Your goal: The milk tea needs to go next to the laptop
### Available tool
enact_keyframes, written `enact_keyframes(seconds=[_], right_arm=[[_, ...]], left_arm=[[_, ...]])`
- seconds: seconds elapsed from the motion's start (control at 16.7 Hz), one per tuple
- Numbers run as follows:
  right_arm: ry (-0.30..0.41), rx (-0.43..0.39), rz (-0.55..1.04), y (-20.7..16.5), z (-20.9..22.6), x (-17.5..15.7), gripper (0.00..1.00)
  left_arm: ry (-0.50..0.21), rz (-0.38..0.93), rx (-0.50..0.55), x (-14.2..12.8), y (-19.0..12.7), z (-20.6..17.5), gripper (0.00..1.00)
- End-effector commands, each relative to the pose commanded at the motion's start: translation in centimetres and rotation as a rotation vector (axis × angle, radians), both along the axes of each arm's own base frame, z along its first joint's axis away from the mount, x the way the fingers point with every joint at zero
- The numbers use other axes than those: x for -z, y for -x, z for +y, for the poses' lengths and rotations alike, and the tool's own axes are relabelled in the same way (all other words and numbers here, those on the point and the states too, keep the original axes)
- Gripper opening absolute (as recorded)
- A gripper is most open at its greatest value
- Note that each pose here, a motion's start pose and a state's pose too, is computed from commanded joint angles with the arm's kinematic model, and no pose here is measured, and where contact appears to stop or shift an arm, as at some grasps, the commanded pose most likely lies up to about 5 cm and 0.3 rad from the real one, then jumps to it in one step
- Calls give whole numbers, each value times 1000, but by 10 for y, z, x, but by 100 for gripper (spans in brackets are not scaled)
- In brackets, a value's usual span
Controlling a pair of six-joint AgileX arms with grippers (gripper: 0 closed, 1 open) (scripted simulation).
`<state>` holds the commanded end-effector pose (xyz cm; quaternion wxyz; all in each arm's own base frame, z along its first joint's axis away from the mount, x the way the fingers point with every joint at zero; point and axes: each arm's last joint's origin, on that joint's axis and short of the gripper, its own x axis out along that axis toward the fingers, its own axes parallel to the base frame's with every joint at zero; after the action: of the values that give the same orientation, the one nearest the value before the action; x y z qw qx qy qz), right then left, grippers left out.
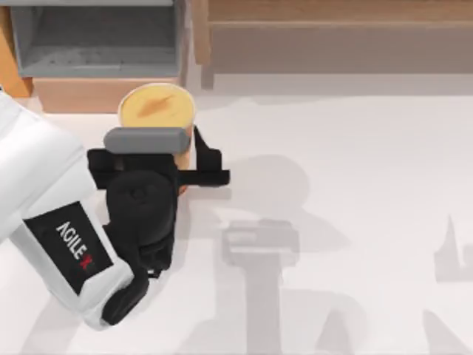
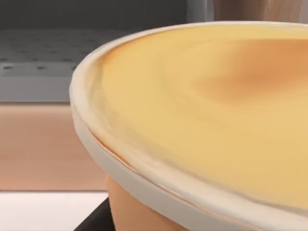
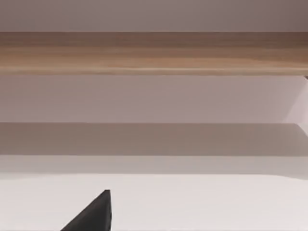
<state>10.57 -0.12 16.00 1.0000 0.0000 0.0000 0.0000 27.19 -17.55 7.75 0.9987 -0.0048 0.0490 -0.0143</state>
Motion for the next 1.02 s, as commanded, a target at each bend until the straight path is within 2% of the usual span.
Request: enact_keyframes(seconds=[0.54, 0.84, 1.02], right_arm=[[0, 0, 0, 0, 0, 0, 100], [0, 0, 0, 0, 0, 0, 100], [0, 0, 0, 0, 0, 0, 100]], left_arm=[[-2, 0, -1, -6, 0, 0, 0], [76, -134, -59, -40, -20, 24, 0], [84, -191, -105, -55, -28, 55, 0]])
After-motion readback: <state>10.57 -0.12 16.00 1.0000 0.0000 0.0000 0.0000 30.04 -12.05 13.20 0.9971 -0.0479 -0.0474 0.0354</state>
